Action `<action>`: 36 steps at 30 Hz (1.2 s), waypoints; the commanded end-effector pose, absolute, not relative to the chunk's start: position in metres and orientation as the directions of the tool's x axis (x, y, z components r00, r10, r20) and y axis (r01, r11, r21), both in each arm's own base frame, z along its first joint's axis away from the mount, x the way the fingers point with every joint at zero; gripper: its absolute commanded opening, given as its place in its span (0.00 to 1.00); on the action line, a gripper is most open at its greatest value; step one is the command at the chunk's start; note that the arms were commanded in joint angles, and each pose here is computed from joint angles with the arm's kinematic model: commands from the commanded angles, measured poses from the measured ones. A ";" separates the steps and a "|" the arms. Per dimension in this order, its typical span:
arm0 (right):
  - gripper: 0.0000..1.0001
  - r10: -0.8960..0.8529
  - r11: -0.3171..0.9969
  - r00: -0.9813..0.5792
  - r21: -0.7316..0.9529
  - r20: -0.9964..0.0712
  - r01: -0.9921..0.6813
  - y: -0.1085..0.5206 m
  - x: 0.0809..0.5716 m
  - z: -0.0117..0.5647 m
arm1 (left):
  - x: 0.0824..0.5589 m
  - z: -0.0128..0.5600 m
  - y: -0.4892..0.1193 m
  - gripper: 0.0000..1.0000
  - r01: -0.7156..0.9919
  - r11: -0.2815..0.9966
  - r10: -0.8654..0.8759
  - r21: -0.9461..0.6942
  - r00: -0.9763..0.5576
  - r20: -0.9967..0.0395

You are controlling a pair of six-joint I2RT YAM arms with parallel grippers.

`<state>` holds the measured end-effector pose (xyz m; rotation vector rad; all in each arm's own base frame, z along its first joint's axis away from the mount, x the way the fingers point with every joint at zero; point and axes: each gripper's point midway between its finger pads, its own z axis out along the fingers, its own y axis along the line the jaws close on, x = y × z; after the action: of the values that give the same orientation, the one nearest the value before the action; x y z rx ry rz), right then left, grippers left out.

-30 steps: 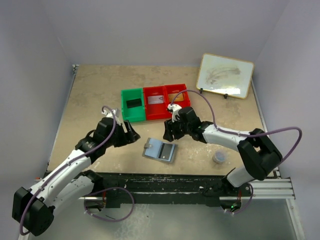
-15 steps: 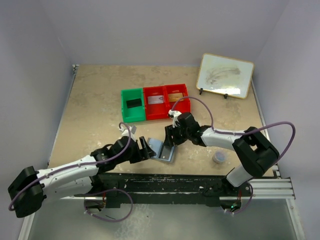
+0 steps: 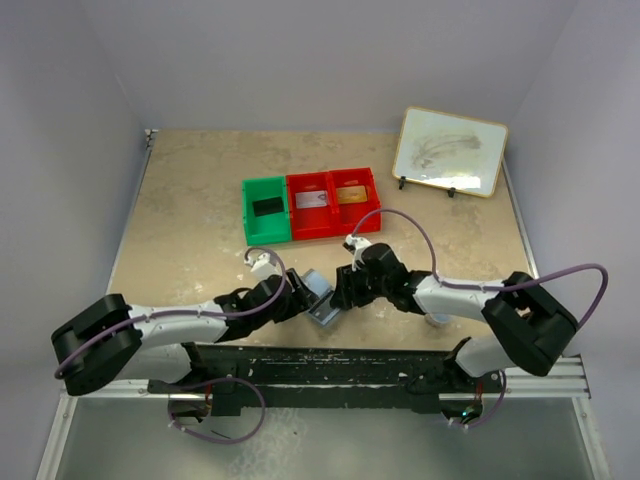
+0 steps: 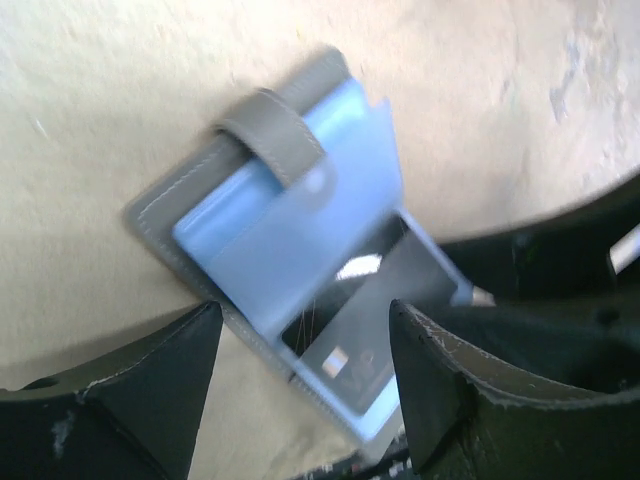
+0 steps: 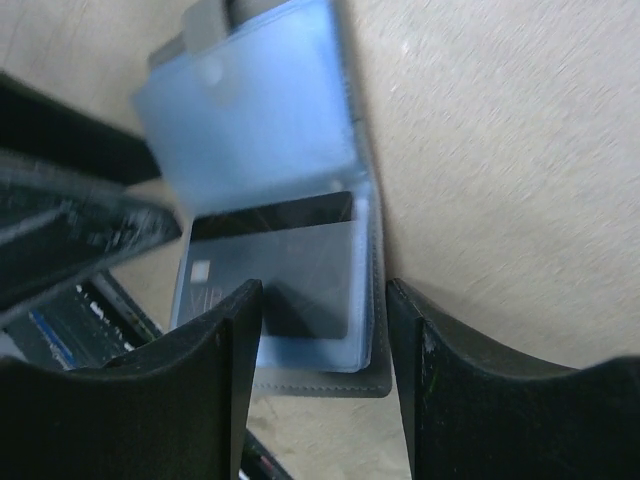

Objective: Take the credit cards out of the card holder

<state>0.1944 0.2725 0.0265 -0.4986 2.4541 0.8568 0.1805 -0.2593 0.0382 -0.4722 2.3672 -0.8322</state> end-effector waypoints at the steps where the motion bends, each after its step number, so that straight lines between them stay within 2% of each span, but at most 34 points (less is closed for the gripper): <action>1: 0.55 -0.173 0.720 -0.867 0.540 -0.468 -0.436 0.275 0.155 0.018 | 0.209 0.039 -0.254 0.65 -0.169 0.795 -0.518 -0.583 -0.688 -0.508; 6: 0.54 -0.154 0.689 -0.884 0.594 -0.442 -0.417 0.284 0.135 0.017 | 0.213 0.031 -0.265 0.65 -0.107 0.863 -0.406 -0.494 -0.728 -0.552; 14: 0.55 -0.132 0.666 -0.892 0.628 -0.433 -0.403 0.310 0.120 0.017 | 0.226 0.040 -0.286 0.64 -0.025 0.893 -0.318 -0.449 -0.740 -0.592; 20: 0.56 -0.015 0.683 -0.912 0.662 -0.410 -0.309 0.314 0.121 0.016 | 0.231 0.048 -0.291 0.64 -0.014 0.895 -0.312 -0.445 -0.733 -0.604; 28: 0.62 0.071 0.698 -0.906 0.670 -0.416 -0.253 0.291 0.119 0.029 | 0.234 0.077 -0.255 0.68 -0.082 0.904 -0.365 -0.419 -0.657 -0.660; 33: 0.64 0.079 0.737 -0.862 0.612 -0.500 -0.287 0.280 0.132 0.045 | 0.218 0.095 -0.229 0.71 -0.111 0.882 -0.416 -0.458 -0.641 -0.645; 36: 0.62 0.083 0.730 -0.821 0.595 -0.565 -0.336 0.284 0.148 0.067 | 0.201 0.090 -0.222 0.71 -0.125 0.852 -0.452 -0.509 -0.667 -0.592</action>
<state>0.1219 0.2832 0.0416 -0.1812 2.4498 1.0394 0.2209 -0.2430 0.1044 -0.3604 2.2277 -0.5634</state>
